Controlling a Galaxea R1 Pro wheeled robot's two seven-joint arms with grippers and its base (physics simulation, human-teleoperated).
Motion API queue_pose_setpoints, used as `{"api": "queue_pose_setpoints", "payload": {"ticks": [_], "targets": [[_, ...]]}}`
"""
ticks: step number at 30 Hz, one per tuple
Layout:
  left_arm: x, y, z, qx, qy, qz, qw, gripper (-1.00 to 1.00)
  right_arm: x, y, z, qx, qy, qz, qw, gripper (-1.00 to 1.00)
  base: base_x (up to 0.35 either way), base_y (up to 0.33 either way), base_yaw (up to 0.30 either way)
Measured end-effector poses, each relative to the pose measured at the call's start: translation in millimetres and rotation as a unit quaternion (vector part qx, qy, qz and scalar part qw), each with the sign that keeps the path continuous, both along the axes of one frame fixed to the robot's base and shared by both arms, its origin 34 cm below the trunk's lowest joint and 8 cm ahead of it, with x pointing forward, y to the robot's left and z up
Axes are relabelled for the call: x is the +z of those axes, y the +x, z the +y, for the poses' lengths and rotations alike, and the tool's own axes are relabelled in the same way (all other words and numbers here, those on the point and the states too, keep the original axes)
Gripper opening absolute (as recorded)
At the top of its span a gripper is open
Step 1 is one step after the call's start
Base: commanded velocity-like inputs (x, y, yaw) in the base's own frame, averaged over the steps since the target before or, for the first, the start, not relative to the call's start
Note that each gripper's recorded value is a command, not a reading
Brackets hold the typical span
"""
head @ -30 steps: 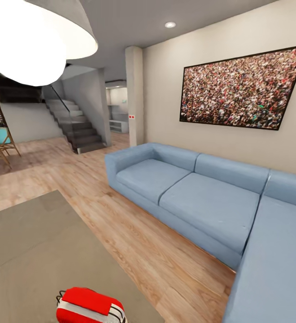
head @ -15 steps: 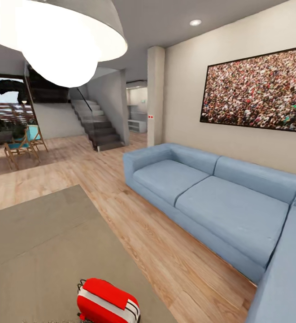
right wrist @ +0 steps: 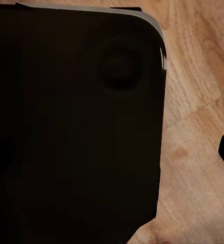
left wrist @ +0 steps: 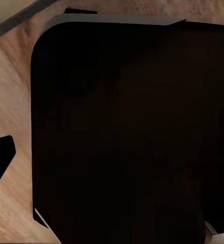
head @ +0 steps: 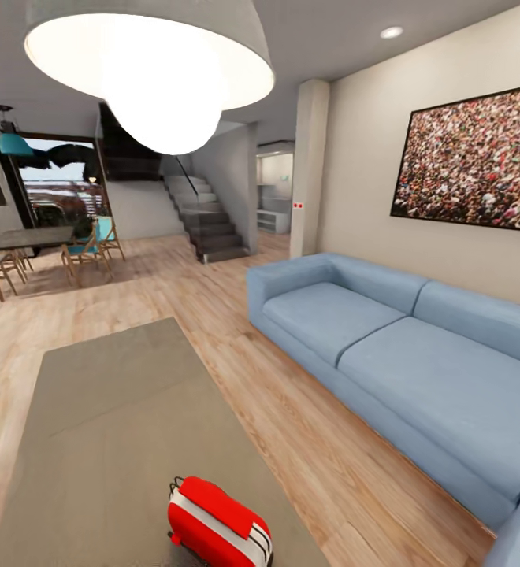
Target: Turn on the radio receiver that's on the table in the living room.
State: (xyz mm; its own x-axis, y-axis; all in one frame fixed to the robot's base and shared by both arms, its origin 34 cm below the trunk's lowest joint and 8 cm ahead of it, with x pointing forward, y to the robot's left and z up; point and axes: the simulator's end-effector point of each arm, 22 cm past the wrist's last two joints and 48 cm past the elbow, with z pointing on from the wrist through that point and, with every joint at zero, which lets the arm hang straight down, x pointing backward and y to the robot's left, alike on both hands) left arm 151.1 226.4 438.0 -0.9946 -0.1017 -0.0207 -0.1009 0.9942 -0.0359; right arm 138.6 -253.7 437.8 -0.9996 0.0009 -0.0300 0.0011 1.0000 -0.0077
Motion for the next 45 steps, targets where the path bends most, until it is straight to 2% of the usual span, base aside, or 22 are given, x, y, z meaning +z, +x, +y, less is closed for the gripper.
{"api": "queue_pose_setpoints", "payload": {"ticks": [29,45], "targets": [[0.0,0.1,0.0,0.0,0.0,0.0,1.0,1.0,0.0,-0.5,0.0,0.001,0.0,0.001,1.0,1.0,0.0,0.0,0.268],[0.0,0.0,0.0,0.0,0.0,0.0,1.0,1.0,0.0,-0.5,0.0,0.0,0.0,0.001,1.0,1.0,0.0,0.0,0.012]]}}
